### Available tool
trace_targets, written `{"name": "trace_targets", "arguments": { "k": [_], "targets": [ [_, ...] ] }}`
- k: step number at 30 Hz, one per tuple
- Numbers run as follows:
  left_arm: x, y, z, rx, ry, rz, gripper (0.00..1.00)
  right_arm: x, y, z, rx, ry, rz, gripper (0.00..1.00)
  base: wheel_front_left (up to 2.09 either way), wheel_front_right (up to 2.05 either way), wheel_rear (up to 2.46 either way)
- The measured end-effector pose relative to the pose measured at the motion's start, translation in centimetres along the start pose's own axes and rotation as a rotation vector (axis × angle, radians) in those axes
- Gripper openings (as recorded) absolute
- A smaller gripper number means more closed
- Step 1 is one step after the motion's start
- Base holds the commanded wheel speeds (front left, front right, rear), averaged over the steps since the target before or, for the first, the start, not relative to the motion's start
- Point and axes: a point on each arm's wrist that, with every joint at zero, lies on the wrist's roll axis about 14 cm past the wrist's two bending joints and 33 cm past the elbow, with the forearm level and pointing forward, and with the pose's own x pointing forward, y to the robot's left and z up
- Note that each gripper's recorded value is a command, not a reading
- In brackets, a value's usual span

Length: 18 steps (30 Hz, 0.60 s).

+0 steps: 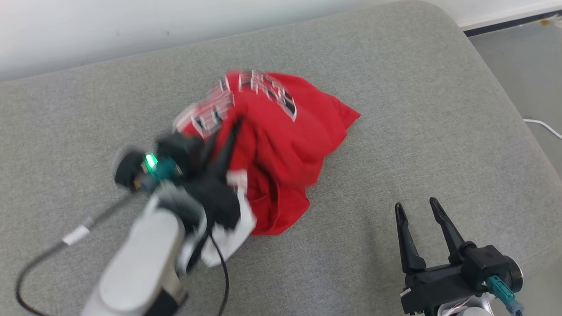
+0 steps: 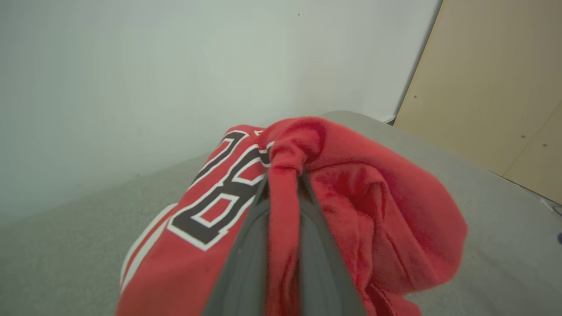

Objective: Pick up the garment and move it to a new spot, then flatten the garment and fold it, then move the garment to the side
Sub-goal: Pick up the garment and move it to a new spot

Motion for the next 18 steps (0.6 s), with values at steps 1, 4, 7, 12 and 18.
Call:
{"name": "trace_targets", "arguments": {
  "k": [1,4,7,12,18],
  "targets": [
    [-0.5,-0.3,-1.6,-0.002,0.034,-0.001,0.41,0.0,0.0,-0.1,0.0,0.002,0.0,1.0,0.0,0.0,0.0],
    [-1.5,-0.6,-3.3,-0.015,0.053,0.005,1.0,0.1,0.3,-0.2,-0.004,0.006,0.01,1.0,0.0,0.0,0.0],
    [-1.9,-0.6,-1.5,-0.038,-0.041,0.023,1.0,0.3,0.7,0.1,-0.013,-0.004,0.026,1.0,0.0,0.0,0.0],
    [-3.1,1.2,1.2,-0.018,-0.148,0.094,1.0,0.4,1.8,0.3,-0.021,-0.015,0.06,1.0,0.0,0.0,0.0],
    [-7.3,5.0,4.0,0.026,-0.234,0.254,1.0,0.5,3.6,1.3,-0.018,-0.052,0.115,1.0,0.0,0.0,0.0]
  ]
}}
